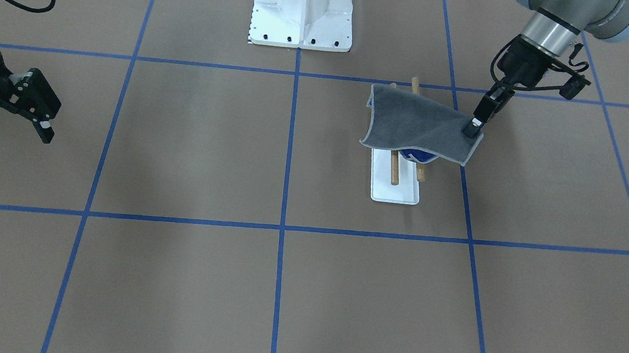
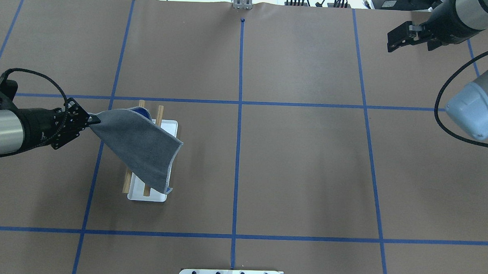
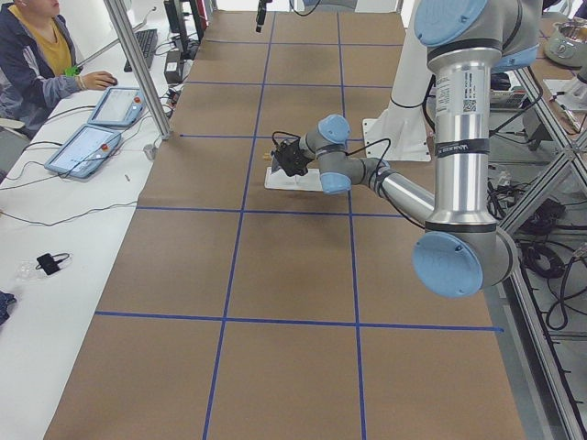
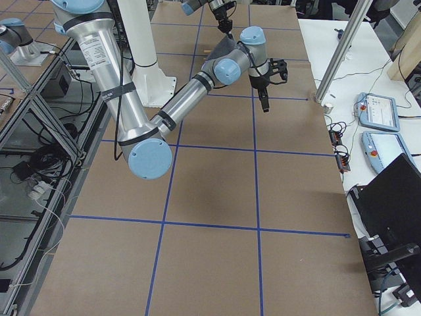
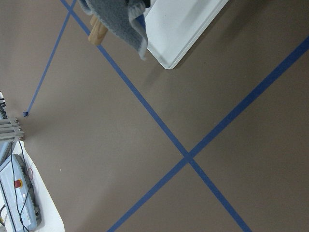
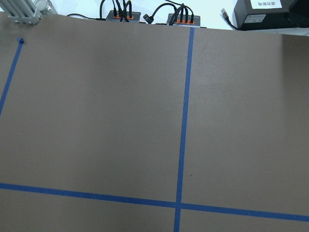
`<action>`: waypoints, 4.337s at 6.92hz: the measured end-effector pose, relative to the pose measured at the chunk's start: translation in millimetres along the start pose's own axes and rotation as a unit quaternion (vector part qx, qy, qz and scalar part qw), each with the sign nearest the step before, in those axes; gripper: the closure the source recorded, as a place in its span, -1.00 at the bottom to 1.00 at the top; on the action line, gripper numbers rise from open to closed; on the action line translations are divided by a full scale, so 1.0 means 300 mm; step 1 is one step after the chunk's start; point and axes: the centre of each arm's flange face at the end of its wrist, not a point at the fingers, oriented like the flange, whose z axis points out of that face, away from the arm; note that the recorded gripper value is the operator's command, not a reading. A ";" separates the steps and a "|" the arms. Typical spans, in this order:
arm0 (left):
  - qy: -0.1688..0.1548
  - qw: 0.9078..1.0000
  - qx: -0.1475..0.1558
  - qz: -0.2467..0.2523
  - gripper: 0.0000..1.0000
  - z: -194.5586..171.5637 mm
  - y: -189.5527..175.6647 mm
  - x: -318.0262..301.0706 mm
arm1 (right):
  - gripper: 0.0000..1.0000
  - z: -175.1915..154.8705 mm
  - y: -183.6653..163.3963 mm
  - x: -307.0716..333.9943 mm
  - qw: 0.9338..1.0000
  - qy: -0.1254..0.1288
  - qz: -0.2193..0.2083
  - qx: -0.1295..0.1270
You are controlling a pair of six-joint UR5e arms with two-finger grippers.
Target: Hang towel on rack
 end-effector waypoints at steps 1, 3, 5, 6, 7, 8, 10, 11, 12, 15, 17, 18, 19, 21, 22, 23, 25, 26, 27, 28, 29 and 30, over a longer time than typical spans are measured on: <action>-0.006 1.000 0.003 -0.001 0.88 0.010 -0.010 -0.018 | -1.00 0.003 -0.002 0.003 1.000 0.001 0.000 0.000; -0.019 1.000 0.009 -0.003 0.64 0.023 -0.033 -0.058 | -1.00 0.024 -0.006 0.017 1.000 0.007 0.004 -0.005; -0.028 1.000 0.011 -0.004 -0.63 0.026 -0.044 -0.085 | -1.00 0.085 -0.003 0.072 0.999 0.021 0.017 -0.021; -0.029 1.000 0.010 -0.003 -0.96 0.027 -0.045 -0.087 | -1.00 0.114 0.009 0.105 0.999 0.028 0.023 -0.030; -0.029 1.000 0.010 -0.003 -0.97 0.029 -0.046 -0.088 | -1.00 0.138 0.027 0.138 0.998 0.035 0.028 -0.038; -0.030 0.999 0.012 -0.002 -0.97 0.032 -0.049 -0.091 | -1.00 0.158 0.046 0.169 0.998 0.040 0.027 -0.046; -0.036 0.999 0.020 0.007 -0.97 0.042 -0.076 -0.110 | -1.00 0.181 0.074 0.214 0.997 0.045 0.023 -0.058; -0.039 0.998 0.025 0.033 -0.97 0.033 -0.120 -0.105 | -1.00 0.190 0.088 0.244 0.997 0.048 0.024 -0.063; -0.045 0.995 0.028 0.080 -0.97 0.009 -0.202 -0.093 | -1.00 0.195 0.098 0.280 0.996 0.052 0.021 -0.068; -0.093 0.965 0.026 0.242 -0.97 -0.117 -0.645 -0.159 | -1.00 0.175 0.115 0.451 0.995 0.050 0.000 -0.084; -0.144 0.918 0.016 0.369 -0.97 -0.192 -0.942 -0.342 | -1.00 0.154 0.127 0.663 0.994 0.022 -0.010 -0.110; -0.177 0.886 0.005 0.429 -0.97 -0.219 -1.061 -0.444 | -1.00 0.150 0.152 0.770 0.993 0.014 -0.010 -0.120; -0.210 0.858 -0.013 0.469 -0.97 -0.242 -1.146 -0.519 | -1.00 0.148 0.181 0.859 0.992 0.012 -0.003 -0.127; -0.240 0.845 -0.055 0.475 -0.97 -0.264 -1.224 -0.543 | -1.00 0.173 0.235 0.977 0.990 0.010 -0.004 -0.143; -0.239 0.853 -0.084 0.455 -0.97 -0.268 -1.243 -0.523 | -1.00 0.198 0.248 1.009 0.988 0.006 -0.010 -0.153; -0.235 0.858 -0.117 0.441 -0.97 -0.274 -1.254 -0.510 | -1.00 0.216 0.252 1.026 0.987 0.005 -0.012 -0.158; -0.221 0.862 -0.175 0.422 -0.97 -0.300 -1.254 -0.517 | -1.00 0.230 0.249 1.033 0.987 0.002 -0.010 -0.162; -0.220 0.864 -0.186 0.414 -0.97 -0.315 -1.256 -0.531 | -1.00 0.234 0.251 1.032 0.986 -0.004 -0.007 -0.164; -0.221 0.865 -0.191 0.409 -0.97 -0.318 -1.263 -0.549 | -1.00 0.236 0.251 1.029 0.986 -0.010 -0.004 -0.166; -0.220 0.865 -0.191 0.409 -0.97 -0.318 -1.268 -0.552 | -1.00 0.233 0.250 1.024 0.986 -0.013 -0.004 -0.165; -0.218 0.864 -0.190 0.412 -0.97 -0.313 -1.272 -0.533 | -1.00 0.228 0.247 1.015 0.986 -0.016 -0.006 -0.164; -0.213 0.862 -0.187 0.419 -0.97 -0.310 -1.270 -0.495 | -1.00 0.224 0.246 1.009 0.986 -0.018 -0.007 -0.163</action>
